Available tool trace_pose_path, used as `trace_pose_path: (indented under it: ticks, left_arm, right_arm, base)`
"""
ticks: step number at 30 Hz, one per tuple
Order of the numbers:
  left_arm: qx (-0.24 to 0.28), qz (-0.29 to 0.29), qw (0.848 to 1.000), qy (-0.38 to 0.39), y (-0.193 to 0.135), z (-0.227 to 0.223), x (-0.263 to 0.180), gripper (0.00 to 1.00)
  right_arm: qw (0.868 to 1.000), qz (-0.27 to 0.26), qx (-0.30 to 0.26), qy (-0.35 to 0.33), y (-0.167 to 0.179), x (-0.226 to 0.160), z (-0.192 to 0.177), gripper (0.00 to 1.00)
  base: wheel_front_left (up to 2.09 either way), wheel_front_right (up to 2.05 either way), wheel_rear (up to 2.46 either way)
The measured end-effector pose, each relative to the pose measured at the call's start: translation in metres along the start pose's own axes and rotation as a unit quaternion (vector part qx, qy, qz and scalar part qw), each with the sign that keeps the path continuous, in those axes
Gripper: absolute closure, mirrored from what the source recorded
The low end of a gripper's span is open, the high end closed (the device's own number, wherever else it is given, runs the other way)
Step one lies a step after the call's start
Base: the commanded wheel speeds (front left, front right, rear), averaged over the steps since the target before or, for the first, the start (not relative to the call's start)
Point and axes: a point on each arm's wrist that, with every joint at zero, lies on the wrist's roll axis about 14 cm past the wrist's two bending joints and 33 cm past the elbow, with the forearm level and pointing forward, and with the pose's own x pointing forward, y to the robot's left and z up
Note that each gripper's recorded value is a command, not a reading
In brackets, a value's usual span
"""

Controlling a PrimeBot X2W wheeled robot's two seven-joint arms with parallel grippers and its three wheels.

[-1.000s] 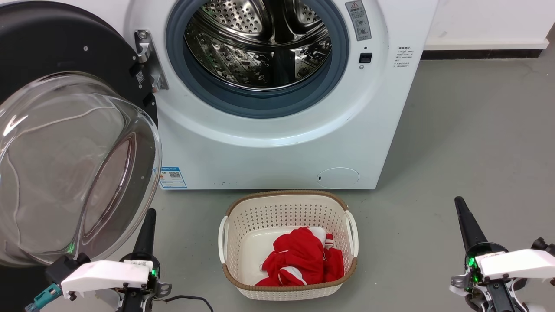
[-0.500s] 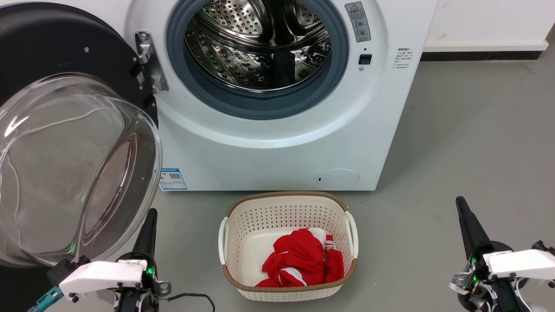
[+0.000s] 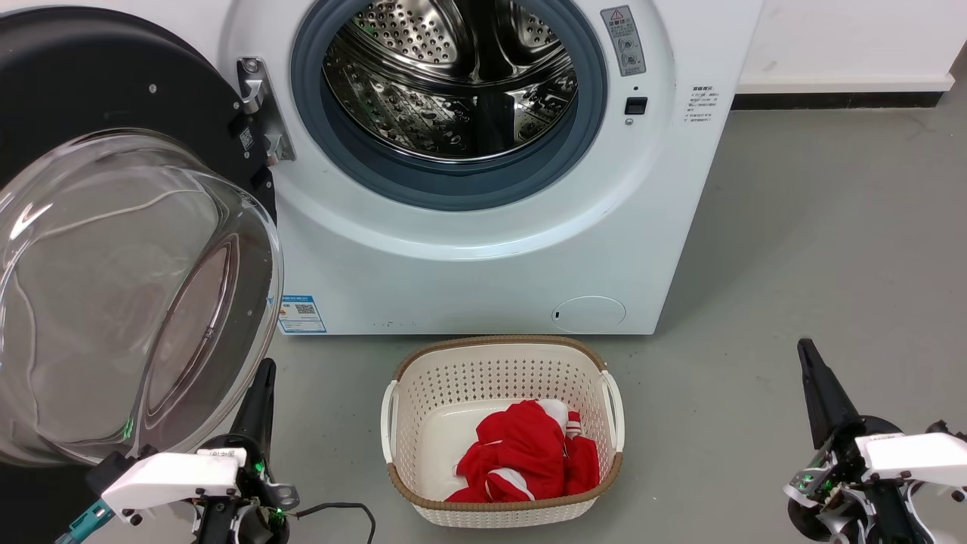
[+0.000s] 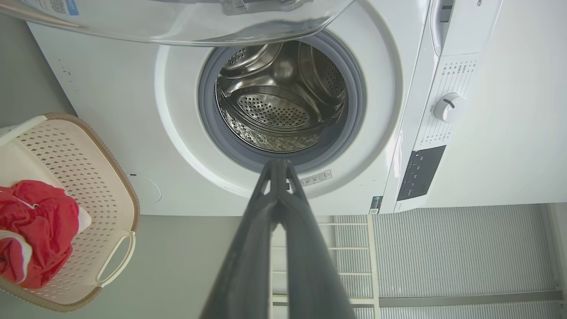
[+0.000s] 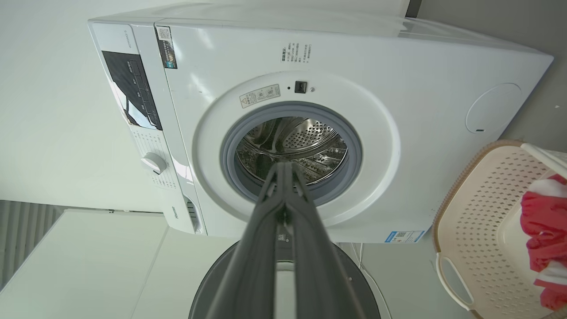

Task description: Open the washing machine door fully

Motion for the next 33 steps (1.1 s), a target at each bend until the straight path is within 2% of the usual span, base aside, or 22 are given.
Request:
trace_pose_path:
  ticks: [12,33]
  left_arm:
    - [-0.039,-0.005,0.999,0.003,-0.0016,-0.0001,0.0002,1.0]
    - [-0.039,-0.005,0.999,0.003,-0.0018,0.0,0.0004,1.0]
  right_arm:
    - [0.999,0.005,0.04,-0.001,0.0022,0.0011,0.0016,1.0]
    - [0.999,0.004,0.043,0.0,0.002,0.0011,0.0011,1.0]
  base:
    - [0.0,0.0,0.0]
    - [0.0,0.0,0.0]
